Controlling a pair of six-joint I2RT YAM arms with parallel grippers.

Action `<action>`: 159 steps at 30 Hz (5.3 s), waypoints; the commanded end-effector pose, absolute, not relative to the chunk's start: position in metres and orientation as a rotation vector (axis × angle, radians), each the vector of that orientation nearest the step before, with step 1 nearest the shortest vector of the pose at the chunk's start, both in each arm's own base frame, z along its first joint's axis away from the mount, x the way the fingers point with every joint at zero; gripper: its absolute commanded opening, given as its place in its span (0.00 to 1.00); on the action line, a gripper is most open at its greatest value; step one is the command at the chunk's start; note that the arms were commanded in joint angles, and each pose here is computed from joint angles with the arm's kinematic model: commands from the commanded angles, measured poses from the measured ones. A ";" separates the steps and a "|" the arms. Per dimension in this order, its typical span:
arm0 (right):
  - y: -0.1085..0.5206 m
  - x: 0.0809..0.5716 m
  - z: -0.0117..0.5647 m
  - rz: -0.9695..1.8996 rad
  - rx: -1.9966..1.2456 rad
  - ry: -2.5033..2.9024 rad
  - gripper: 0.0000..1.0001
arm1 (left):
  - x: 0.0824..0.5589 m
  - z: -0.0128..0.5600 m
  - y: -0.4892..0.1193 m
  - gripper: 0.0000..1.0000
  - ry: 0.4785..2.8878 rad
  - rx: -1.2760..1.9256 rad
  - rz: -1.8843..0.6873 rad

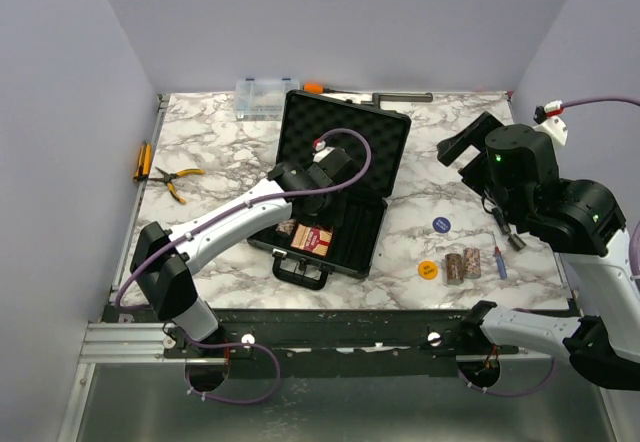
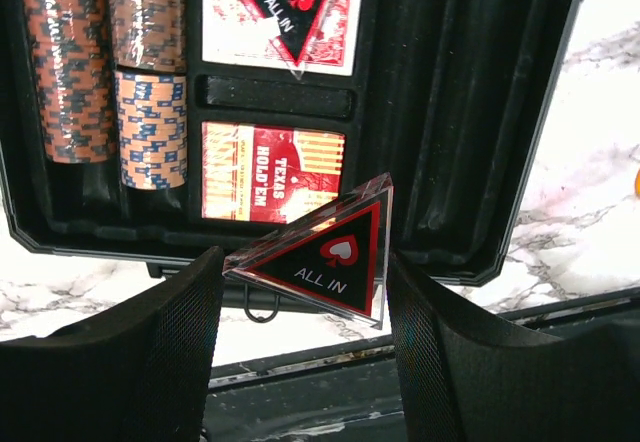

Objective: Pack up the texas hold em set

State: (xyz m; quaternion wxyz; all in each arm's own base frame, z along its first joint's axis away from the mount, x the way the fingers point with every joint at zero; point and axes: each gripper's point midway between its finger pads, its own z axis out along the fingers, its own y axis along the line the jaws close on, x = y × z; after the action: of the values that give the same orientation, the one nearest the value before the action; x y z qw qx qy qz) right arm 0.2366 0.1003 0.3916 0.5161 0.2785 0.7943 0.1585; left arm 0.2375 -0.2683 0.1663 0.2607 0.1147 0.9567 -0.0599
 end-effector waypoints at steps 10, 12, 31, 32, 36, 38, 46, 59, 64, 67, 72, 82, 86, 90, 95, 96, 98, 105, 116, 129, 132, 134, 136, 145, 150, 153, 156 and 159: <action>0.099 0.226 0.385 0.411 0.699 1.935 1.00 | 0.236 0.123 -0.255 0.00 2.759 0.041 -0.094; 0.101 0.224 0.381 0.419 0.701 1.953 1.00 | 0.237 0.119 -0.255 0.00 2.765 0.033 -0.090; 0.112 0.222 0.357 0.442 0.705 2.020 1.00 | 0.243 0.069 -0.246 0.00 2.863 -0.018 -0.042; 0.113 0.222 0.357 0.439 0.705 2.021 1.00 | 0.243 0.067 -0.245 0.00 2.866 -0.023 -0.043; 0.112 0.223 0.357 0.432 0.702 2.019 1.00 | 0.241 0.063 -0.244 0.00 2.877 -0.033 -0.047; 0.112 0.224 0.357 0.431 0.701 2.019 1.00 | 0.240 0.061 -0.245 0.00 2.884 -0.042 -0.055; 0.118 0.225 0.353 0.432 0.684 2.038 1.00 | 0.242 0.060 -0.242 0.00 2.884 -0.066 -0.066; 0.116 0.225 0.350 0.419 0.678 2.043 1.00 | 0.240 0.054 -0.237 0.00 2.895 -0.082 -0.054; 0.116 0.226 0.350 0.413 0.677 2.042 1.00 | 0.241 0.056 -0.237 0.02 2.887 -0.089 -0.061; 0.117 0.227 0.349 0.410 0.672 2.044 1.00 | 0.241 0.058 -0.236 0.08 2.883 -0.087 -0.066; 0.118 0.228 0.347 0.408 0.669 2.046 1.00 | 0.242 0.062 -0.236 0.29 2.876 -0.086 -0.075; 0.119 0.230 0.347 0.407 0.655 2.040 1.00 | 0.244 0.089 -0.234 0.95 2.805 -0.106 -0.147; 0.120 0.230 0.346 0.411 0.643 2.042 1.00 | 0.242 0.104 -0.234 0.98 2.776 -0.112 -0.195; 0.120 0.230 0.345 0.414 0.624 2.041 1.00 | 0.240 0.126 -0.234 0.98 2.724 -0.113 -0.265; 0.119 0.227 0.350 0.422 0.567 2.032 1.00 | 0.235 0.163 -0.223 0.98 2.613 -0.104 -0.344; 0.120 0.226 0.353 0.430 0.553 2.030 1.00 | 0.233 0.169 -0.218 0.98 2.592 -0.110 -0.350; 0.119 0.223 0.356 0.432 0.524 2.040 1.00 | 0.227 0.182 -0.209 0.98 2.544 -0.126 -0.379; 0.120 0.211 0.342 0.430 0.438 2.098 1.00 | 0.190 0.225 -0.177 0.98 2.436 -0.139 -0.512; 0.127 0.199 0.276 0.365 0.463 2.280 1.00 | 0.133 0.206 -0.118 0.98 2.370 -0.131 -0.541; 0.119 0.193 0.189 0.118 0.542 2.460 1.00 | 0.129 0.204 -0.113 0.98 2.179 -0.050 -0.657; 0.119 0.189 0.166 0.069 0.519 2.511 1.00 | 0.127 0.204 -0.119 0.98 2.195 -0.007 -0.681; 0.117 0.188 0.153 0.021 0.500 2.541 1.00 | 0.124 0.201 -0.125 0.98 2.214 0.023 -0.705; 0.113 0.187 0.139 -0.031 0.495 2.582 1.00 | 0.122 0.200 -0.130 0.98 2.226 0.042 -0.729; 0.072 0.189 0.102 -0.181 0.672 2.671 0.96 | 0.123 0.201 -0.124 0.98 2.188 0.001 -0.727; 0.055 0.192 0.082 -0.263 0.663 2.727 0.96 | 0.123 0.207 -0.121 0.99 2.143 -0.025 -0.757; 0.053 0.196 0.077 -0.281 0.641 2.743 0.96 | 0.122 0.210 -0.120 0.98 2.119 -0.033 -0.768; 0.052 0.199 0.076 -0.276 0.628 2.750 0.96 | 0.123 0.211 -0.120 0.98 2.112 -0.029 -0.776; 0.054 0.198 0.074 -0.273 0.630 2.760 0.96 | 0.123 0.209 -0.122 0.98 2.122 -0.024 -0.775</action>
State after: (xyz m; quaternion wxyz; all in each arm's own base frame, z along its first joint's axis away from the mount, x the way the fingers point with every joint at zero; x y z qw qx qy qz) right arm 0.1946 0.0504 0.0767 0.1503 0.2301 0.9557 -0.1050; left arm 0.1210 -0.1189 0.2101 0.4263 -0.0105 0.8513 -0.3057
